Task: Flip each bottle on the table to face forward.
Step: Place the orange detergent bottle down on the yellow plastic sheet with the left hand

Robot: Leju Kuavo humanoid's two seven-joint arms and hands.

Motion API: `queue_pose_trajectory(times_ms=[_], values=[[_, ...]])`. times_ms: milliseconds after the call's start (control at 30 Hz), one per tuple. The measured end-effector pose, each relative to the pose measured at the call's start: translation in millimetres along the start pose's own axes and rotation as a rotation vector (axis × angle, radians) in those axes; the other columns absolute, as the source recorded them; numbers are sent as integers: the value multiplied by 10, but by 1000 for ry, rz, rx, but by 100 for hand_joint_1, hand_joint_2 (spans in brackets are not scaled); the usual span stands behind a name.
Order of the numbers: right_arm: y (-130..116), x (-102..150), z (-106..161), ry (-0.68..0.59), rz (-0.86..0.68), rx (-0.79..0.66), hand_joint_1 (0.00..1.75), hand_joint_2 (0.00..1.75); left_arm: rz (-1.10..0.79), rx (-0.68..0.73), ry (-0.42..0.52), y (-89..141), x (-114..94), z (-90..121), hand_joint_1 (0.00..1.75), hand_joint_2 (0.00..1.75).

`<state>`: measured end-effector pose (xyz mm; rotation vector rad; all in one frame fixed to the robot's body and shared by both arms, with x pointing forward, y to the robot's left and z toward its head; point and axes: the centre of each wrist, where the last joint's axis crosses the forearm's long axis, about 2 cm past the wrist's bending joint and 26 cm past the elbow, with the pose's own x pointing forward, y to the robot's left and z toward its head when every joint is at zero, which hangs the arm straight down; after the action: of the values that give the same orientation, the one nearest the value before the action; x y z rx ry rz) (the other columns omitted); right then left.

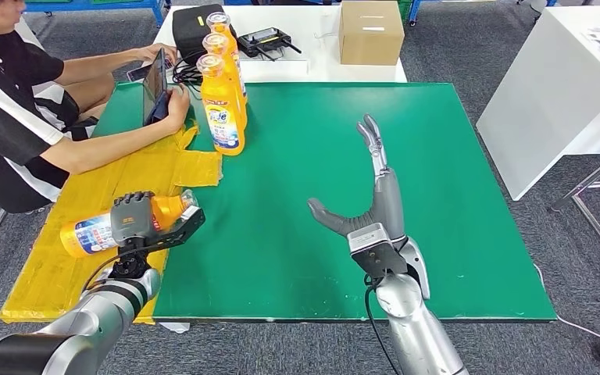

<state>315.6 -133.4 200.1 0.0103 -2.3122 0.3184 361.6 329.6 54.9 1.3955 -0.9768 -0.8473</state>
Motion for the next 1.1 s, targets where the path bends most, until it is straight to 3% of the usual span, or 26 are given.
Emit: queue_pose_trajectory(times_ms=[267,400,600,800,967,1100], values=[[-19,-11,9,2,7,-1,0,175,81,-7,-19,0,-54,-12,0,175],[-26,-19,15,9,9,0,0,175,146,1,-97,8,-27,-4,0,175],[-23,-44,31,25,17,5,0,175,311,25,-215,12,91,41,0,175],[-23,-68,47,38,36,6,0,175,492,26,-237,-12,188,91,0,175],[-52,-83,48,47,61,6,0,175,662,24,-333,-42,304,152,0,175],[-92,-105,64,61,76,4,0,175,724,158,-380,4,436,211,0,175]])
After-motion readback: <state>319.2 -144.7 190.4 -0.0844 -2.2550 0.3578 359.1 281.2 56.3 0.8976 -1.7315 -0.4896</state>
